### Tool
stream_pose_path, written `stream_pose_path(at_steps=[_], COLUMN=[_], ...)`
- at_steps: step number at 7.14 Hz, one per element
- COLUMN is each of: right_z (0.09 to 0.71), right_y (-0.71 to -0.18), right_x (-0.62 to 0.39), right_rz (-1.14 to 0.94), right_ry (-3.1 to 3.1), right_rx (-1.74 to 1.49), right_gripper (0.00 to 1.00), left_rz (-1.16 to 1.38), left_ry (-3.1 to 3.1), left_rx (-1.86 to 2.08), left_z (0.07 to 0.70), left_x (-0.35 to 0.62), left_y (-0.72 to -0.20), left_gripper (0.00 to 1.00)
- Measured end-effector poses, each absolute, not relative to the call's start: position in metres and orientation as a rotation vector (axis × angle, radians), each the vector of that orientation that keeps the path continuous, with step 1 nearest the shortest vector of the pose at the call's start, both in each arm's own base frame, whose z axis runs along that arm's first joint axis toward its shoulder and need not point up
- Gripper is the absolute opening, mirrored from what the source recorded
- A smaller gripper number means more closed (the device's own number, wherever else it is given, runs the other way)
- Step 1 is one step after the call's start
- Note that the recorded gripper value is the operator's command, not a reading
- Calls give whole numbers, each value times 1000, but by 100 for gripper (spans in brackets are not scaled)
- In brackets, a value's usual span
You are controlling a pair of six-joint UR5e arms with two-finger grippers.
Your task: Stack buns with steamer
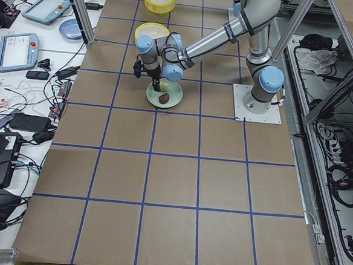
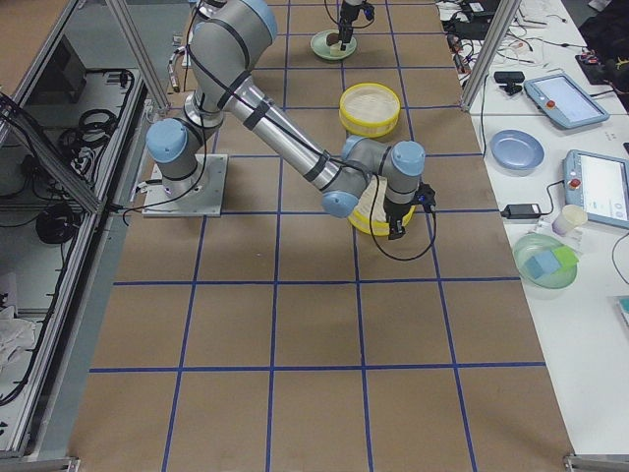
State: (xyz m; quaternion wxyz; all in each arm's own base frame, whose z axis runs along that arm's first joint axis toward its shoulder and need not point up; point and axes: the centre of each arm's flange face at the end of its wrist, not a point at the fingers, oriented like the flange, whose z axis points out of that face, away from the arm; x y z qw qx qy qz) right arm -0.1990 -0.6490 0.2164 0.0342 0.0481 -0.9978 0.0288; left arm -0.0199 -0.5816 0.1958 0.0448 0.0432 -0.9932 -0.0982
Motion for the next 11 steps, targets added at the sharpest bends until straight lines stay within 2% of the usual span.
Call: stream_pose_path(at_steps=[1,2,3,7,9,11], right_z=[213,211,211,227,254,266], right_y=[-649,-650,-650,-647,-641,-633], right_x=[-197,-196,-195,-194,-186,-177], right_rz=[95,99,101,115,113,45], right_ry=[-3088,-3101,-3107,-3100,-3101,-3127], right_rx=[154,155,155,143,107,18], right_gripper=[14,5,0,0,0,0], left_rz=[-309,-307,-282,32,157,189], left_ry=[-3035,-3040,-3046,-2898,-2709,-2589], left_rx=[121,121,137,534,580,548], left_z=[193,193,199,289,304,293], left_x=[-20,-19,-18,-73,-139,-200], left_y=[-582,-583,-586,-630,-644,-646], left_gripper=[0,0,0,0,0,0])
